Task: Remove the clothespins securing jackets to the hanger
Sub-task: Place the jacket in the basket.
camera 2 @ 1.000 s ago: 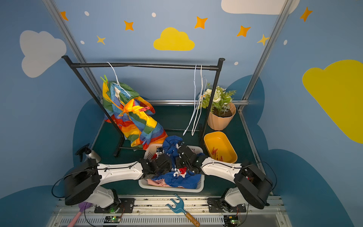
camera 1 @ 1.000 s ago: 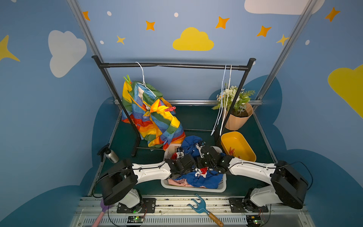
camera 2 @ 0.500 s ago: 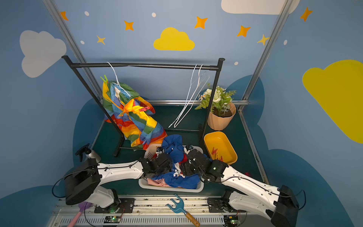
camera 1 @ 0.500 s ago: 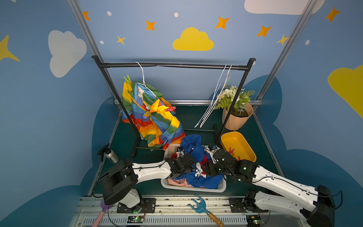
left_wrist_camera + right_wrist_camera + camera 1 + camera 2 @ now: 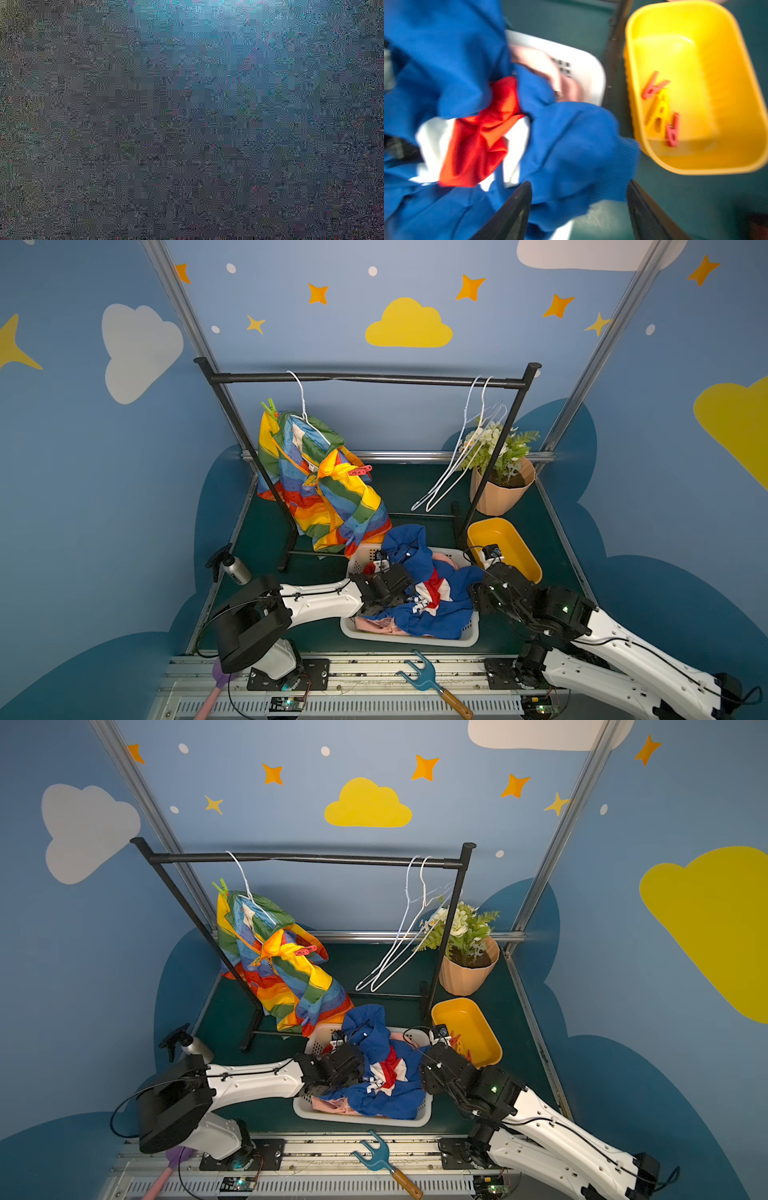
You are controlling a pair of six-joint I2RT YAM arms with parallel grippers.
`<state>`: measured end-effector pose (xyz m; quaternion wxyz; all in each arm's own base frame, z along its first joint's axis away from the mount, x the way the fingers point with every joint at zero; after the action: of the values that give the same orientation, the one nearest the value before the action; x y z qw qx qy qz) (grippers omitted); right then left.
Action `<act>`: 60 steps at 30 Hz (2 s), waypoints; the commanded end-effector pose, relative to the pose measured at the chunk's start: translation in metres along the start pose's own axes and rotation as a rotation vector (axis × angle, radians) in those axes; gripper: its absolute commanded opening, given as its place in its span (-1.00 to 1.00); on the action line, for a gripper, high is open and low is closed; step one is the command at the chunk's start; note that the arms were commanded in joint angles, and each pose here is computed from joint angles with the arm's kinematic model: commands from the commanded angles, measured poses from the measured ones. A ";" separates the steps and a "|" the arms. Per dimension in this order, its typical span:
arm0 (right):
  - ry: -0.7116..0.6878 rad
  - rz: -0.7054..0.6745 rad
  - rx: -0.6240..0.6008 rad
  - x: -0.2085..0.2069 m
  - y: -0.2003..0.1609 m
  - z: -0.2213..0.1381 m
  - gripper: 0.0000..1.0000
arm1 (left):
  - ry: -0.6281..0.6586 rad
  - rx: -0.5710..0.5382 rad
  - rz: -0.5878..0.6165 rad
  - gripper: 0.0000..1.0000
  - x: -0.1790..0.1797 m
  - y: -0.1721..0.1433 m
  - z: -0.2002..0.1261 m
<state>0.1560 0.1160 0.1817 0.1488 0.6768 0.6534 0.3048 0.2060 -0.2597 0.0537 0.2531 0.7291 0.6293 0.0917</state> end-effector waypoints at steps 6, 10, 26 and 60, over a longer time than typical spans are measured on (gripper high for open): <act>0.138 0.172 0.075 -0.004 -0.010 0.027 0.45 | 0.112 0.089 0.063 0.24 0.030 -0.029 0.012; 0.269 0.164 0.121 0.021 -0.010 0.031 -0.09 | 0.115 0.070 0.068 0.24 0.030 -0.027 0.008; 0.224 0.133 0.232 0.065 -0.031 0.070 -0.54 | 0.119 0.043 0.054 0.25 0.034 -0.023 0.003; 0.183 0.018 0.110 0.073 0.014 0.086 0.50 | 0.241 -0.040 0.090 0.57 0.045 -0.011 -0.038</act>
<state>0.2137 0.2102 0.1253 0.0178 0.6800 0.6525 0.3341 0.1966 -0.2338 0.0718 0.2329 0.7264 0.6234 0.1715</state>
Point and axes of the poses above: each gripper's point midway between its finger pads, its own z axis out along the fingers, its own x axis along the line the jaws close on, y = z × x, the point moved 2 cm from there along -z, back along the fingers, and after that the axes turned 14 degrees about z, right-handed, at the moved point
